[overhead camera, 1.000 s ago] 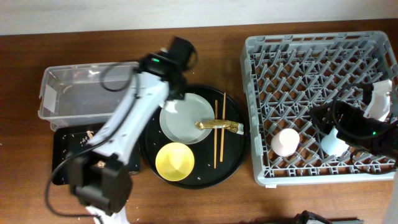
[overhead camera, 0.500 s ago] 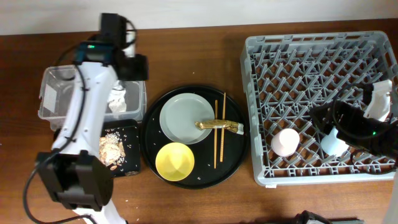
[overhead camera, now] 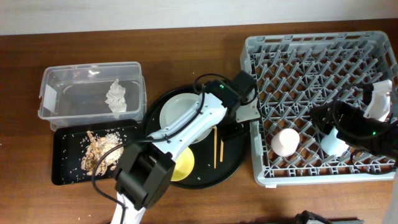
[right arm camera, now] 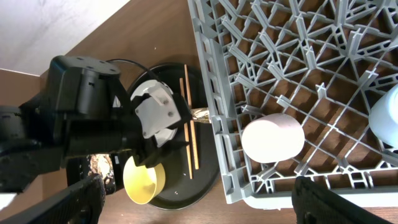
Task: Sort waste into correct bins and load items into the dishwasher rack
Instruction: 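Pick the tissue off the white plate and drop it in the clear bin, then pick the gold wrapper and drop it in the clear bin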
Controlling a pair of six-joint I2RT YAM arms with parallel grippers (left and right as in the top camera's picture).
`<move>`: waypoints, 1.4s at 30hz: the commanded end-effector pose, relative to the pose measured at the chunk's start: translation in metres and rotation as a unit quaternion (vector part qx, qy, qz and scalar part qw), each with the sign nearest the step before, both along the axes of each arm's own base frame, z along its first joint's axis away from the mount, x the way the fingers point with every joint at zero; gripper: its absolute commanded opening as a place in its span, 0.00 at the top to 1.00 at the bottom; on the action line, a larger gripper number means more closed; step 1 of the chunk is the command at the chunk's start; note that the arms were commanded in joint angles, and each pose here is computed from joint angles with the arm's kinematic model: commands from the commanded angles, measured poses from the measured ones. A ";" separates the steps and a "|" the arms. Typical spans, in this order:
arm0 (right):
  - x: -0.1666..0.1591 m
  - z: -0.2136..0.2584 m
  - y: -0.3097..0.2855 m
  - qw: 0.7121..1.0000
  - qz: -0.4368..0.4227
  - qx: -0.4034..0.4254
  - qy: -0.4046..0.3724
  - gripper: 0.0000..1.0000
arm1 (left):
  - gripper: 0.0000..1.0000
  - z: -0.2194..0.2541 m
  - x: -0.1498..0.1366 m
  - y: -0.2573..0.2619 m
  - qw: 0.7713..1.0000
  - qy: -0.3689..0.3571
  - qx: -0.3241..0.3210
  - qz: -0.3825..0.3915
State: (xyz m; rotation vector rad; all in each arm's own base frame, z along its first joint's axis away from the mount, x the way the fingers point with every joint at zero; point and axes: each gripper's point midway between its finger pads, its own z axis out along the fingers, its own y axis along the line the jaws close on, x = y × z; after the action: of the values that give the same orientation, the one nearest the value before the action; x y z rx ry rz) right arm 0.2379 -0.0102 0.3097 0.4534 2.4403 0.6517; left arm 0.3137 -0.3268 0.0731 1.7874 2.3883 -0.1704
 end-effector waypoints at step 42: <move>-0.002 0.000 -0.002 1.000 -0.001 -0.005 0.002 0.03 | 0.01 0.124 0.133 0.327 0.786 0.022 -0.043 0.616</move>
State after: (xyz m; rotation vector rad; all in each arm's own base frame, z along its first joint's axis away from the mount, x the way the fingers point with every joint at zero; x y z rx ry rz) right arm 0.2369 -0.0097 0.3087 0.4586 2.4470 0.6564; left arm 0.4546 0.0104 0.1550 -0.1262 3.0199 -0.0601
